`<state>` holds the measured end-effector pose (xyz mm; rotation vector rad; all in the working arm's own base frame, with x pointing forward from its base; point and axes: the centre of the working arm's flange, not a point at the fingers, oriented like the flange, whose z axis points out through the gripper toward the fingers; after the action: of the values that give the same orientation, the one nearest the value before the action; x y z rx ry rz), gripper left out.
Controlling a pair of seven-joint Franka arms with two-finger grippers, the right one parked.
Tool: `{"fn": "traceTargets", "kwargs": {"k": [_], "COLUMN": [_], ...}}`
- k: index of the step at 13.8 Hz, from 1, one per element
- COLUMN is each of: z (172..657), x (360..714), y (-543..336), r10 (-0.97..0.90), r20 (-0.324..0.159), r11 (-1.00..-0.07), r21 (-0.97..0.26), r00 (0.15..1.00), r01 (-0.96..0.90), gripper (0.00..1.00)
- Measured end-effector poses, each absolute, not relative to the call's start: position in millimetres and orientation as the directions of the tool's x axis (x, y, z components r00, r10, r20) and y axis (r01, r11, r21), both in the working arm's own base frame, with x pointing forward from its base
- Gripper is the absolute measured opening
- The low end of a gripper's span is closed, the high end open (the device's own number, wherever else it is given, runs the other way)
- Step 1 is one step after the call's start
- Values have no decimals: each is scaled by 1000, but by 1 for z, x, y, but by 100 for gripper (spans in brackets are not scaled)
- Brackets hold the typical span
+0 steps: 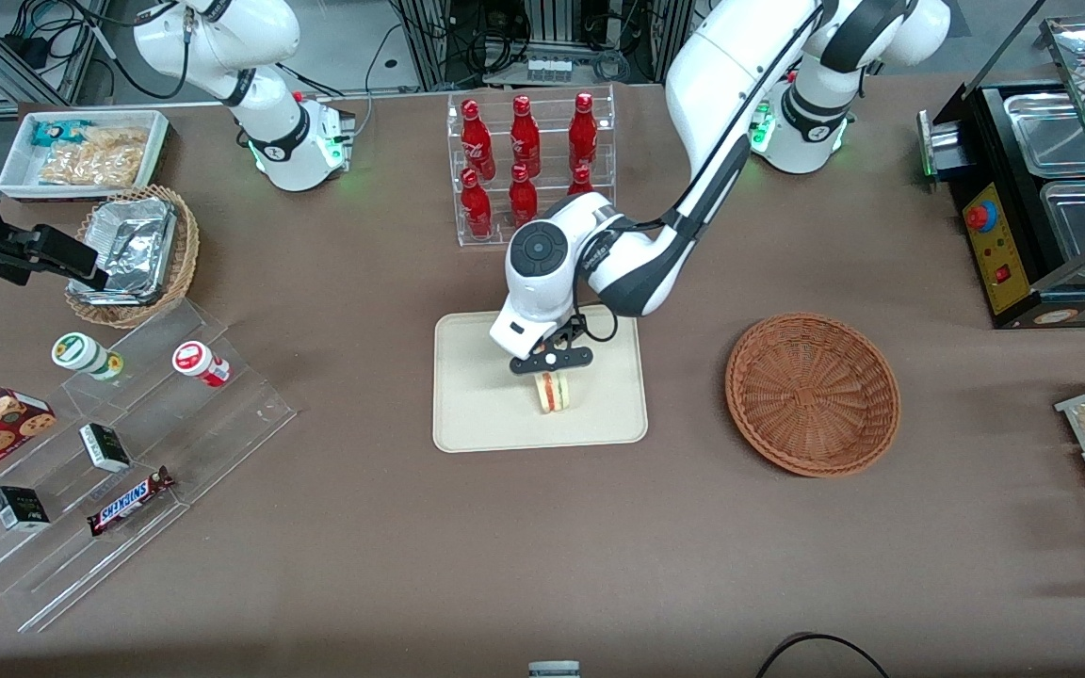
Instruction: Place sandwich from basket to tray
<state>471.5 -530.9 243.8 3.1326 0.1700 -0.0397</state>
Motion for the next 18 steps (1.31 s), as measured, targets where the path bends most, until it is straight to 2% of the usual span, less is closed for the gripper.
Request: {"fn": "traceTargets", "kwargs": {"k": [3,4,7,10,12,15,18], "z": [233,232,242,289,341,420,480], "x": [463,462,469,479,488,494,505], "y": [-541,-543,-542,-533,-511,-452,-376], "r10": [83,81,88,110,141,210,308], "r20": [-11,-7,10,37,33,-5,-7], "r11": [-996,-996,-996,-993,-990,-974,-943], "r21": [15,21,35,48,13,-91,-131], "r00": [996,997,996,993,989,978,951], "r01": [83,81,87,108,141,209,305], "gripper": [35,40,69,98,100,100,100]}}
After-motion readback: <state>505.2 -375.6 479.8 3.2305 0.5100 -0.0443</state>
